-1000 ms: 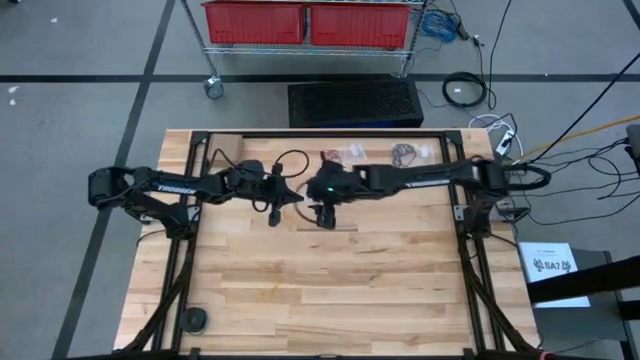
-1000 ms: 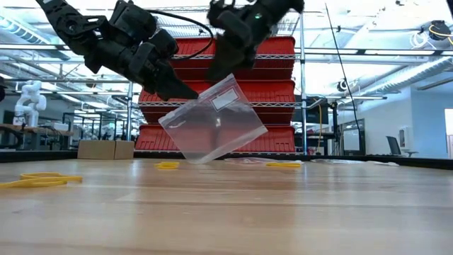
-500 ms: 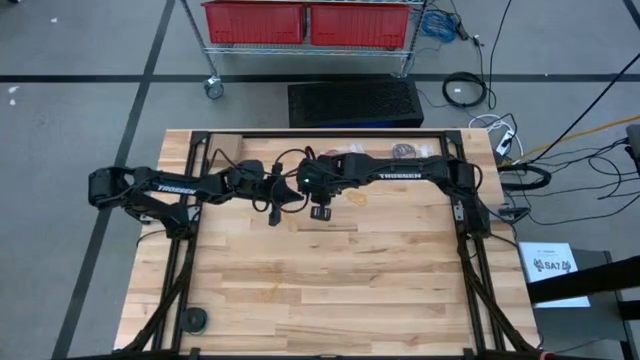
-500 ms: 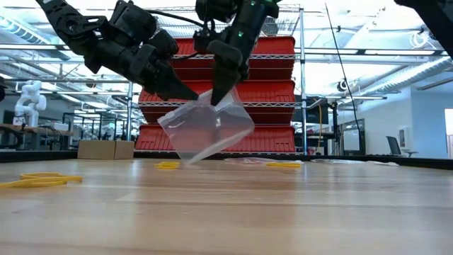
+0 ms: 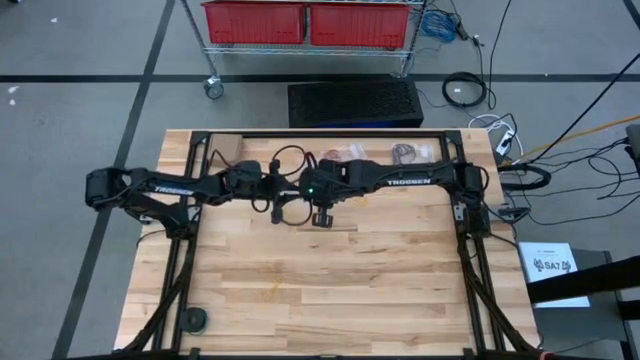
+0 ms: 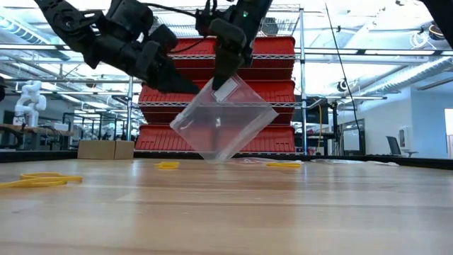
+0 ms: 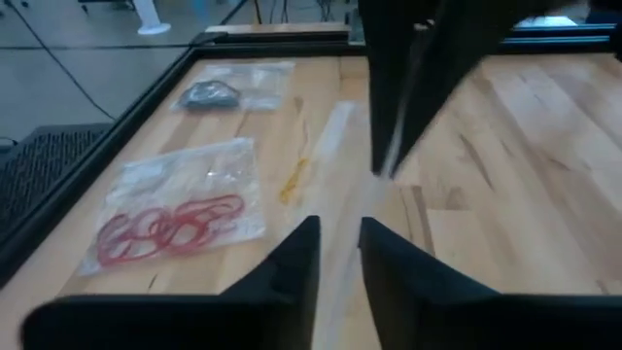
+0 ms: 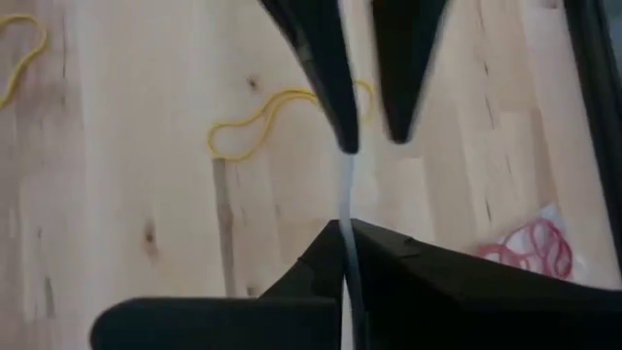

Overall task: Sort rubber bands
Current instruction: Open the top left transparent zip lock bag

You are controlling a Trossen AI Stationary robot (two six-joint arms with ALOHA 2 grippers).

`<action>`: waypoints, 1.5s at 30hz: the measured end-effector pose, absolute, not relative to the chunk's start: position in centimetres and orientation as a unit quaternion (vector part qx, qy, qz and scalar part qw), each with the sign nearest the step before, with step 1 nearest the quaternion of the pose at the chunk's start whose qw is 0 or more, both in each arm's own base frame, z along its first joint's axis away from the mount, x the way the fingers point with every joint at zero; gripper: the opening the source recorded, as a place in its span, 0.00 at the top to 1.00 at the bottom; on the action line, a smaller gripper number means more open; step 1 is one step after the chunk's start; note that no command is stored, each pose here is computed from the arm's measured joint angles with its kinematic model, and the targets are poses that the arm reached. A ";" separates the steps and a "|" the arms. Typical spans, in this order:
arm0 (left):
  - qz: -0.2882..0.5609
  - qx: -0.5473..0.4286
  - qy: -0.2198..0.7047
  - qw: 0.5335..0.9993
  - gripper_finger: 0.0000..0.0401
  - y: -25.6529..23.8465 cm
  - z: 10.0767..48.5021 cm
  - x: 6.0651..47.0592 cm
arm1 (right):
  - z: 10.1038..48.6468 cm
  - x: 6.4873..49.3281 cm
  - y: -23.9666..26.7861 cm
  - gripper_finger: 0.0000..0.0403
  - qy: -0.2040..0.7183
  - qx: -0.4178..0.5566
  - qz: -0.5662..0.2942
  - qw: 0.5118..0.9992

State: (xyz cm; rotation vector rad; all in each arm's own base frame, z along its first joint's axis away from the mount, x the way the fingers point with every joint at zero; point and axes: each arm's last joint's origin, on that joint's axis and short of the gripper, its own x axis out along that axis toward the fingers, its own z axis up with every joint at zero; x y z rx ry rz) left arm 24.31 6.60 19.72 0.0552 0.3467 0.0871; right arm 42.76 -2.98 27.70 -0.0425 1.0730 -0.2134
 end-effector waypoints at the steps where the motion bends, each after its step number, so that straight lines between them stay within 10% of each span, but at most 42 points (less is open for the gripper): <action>1: 0.042 0.028 0.169 0.984 0.79 6.5 19.9 24.3 | 27.5 42.8 -2.7 1.00 0.510 -0.023 -0.101 0.854; 11: 0.034 0.028 0.129 0.991 0.60 5.6 22.1 23.2 | 27.7 42.3 -0.6 1.00 0.508 -0.049 -0.155 0.846; 45: -0.046 0.032 -0.021 0.998 0.60 5.3 20.5 21.5 | 27.3 29.8 5.3 1.00 0.168 0.001 -0.198 0.966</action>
